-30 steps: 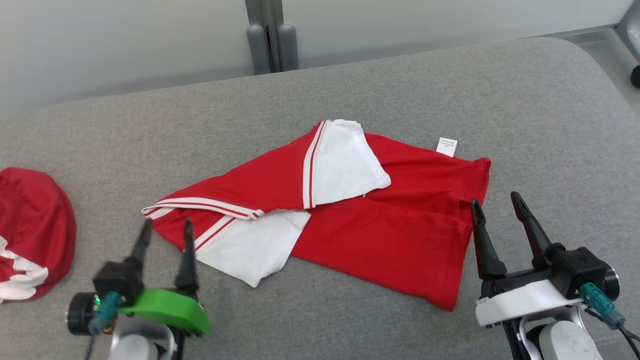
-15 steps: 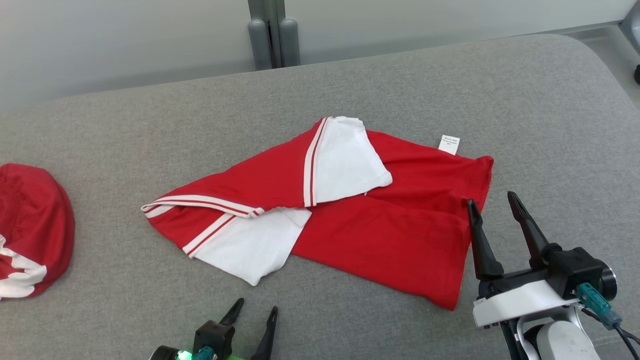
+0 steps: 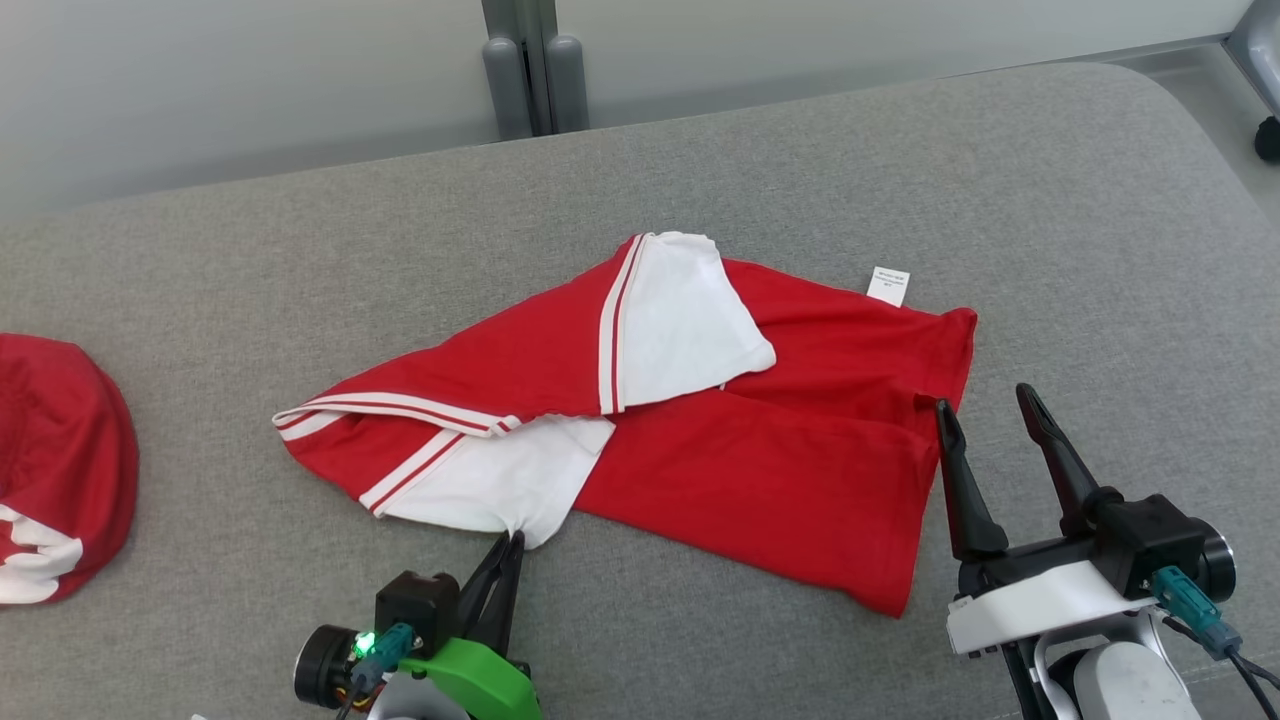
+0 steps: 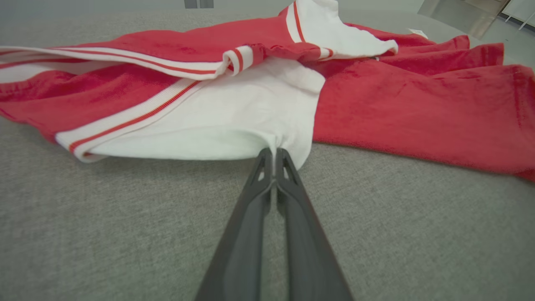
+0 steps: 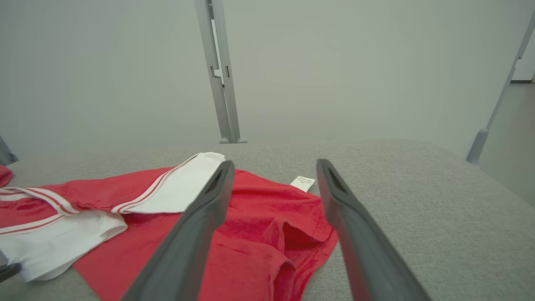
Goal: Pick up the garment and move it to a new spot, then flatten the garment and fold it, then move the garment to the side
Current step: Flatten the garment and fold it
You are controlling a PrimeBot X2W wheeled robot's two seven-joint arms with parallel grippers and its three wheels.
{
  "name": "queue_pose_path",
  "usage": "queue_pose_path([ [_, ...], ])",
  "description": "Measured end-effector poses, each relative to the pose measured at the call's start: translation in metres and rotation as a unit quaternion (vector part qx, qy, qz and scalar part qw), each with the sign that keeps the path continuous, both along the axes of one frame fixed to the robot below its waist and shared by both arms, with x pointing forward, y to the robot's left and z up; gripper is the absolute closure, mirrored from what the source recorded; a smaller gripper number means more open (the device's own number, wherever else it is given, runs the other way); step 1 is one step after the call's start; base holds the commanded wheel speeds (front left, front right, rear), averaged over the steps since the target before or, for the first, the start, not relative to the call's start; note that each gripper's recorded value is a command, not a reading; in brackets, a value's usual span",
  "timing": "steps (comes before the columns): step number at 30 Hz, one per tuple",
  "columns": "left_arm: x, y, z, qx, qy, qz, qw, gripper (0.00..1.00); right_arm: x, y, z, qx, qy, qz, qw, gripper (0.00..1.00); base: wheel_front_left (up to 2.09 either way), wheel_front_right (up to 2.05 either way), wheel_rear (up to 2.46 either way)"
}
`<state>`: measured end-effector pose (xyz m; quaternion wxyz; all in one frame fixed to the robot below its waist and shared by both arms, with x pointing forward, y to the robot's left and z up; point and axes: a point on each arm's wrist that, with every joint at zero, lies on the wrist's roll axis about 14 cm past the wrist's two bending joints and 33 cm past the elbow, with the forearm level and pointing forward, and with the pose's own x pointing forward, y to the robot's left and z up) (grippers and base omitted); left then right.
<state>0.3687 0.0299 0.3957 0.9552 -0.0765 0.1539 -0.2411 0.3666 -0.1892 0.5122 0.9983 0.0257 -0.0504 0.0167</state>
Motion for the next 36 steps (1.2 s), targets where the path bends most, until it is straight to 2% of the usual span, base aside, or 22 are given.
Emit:
queue_pose_path([
  [3, 0.003, 0.000, 0.007, -0.017, -0.006, 0.007, 1.000, 1.00, 0.000, 0.001, 0.000, -0.001, 0.000, 0.001, 1.000, 0.00, 0.00, 0.00, 0.00],
  [8, 0.021, 0.017, 0.038, -0.063, -0.044, 0.053, 0.996, 1.00, 0.001, 0.001, -0.004, -0.003, 0.006, 0.002, 1.000, 0.00, 0.00, 0.00, 0.00],
  [14, 0.028, 0.043, 0.058, -0.077, -0.077, 0.095, 0.990, 1.00, -0.004, 0.001, -0.025, 0.002, 0.038, 0.001, 0.999, 0.00, 0.00, 0.00, 0.00],
  [16, 0.030, 0.048, 0.060, -0.075, -0.081, 0.099, 0.989, 1.00, -0.006, -0.001, -0.031, 0.015, 0.048, -0.004, 0.999, 0.00, 0.00, 0.00, 0.00],
  [21, 0.033, 0.050, 0.061, -0.068, -0.087, 0.096, 0.989, 1.00, -0.009, 0.004, -0.058, 0.098, 0.088, -0.009, 0.991, 0.00, 0.00, 0.00, 0.00],
  [27, 0.036, 0.048, 0.057, -0.061, -0.085, 0.088, 0.991, 1.00, 0.001, 0.006, -0.072, 0.113, 0.115, 0.019, 0.987, 0.00, 0.00, 0.00, 0.00],
  [32, 0.036, 0.047, 0.057, -0.061, -0.086, 0.086, 0.991, 1.00, 0.003, 0.023, -0.086, 0.159, 0.148, 0.053, 0.975, 0.00, 0.00, 0.00, 0.00],
  [36, 0.035, 0.047, 0.058, -0.061, -0.088, 0.086, 0.991, 1.00, 0.007, 0.021, -0.087, 0.169, 0.155, 0.060, 0.972, 0.00, 0.00, 0.00, 0.00],
])
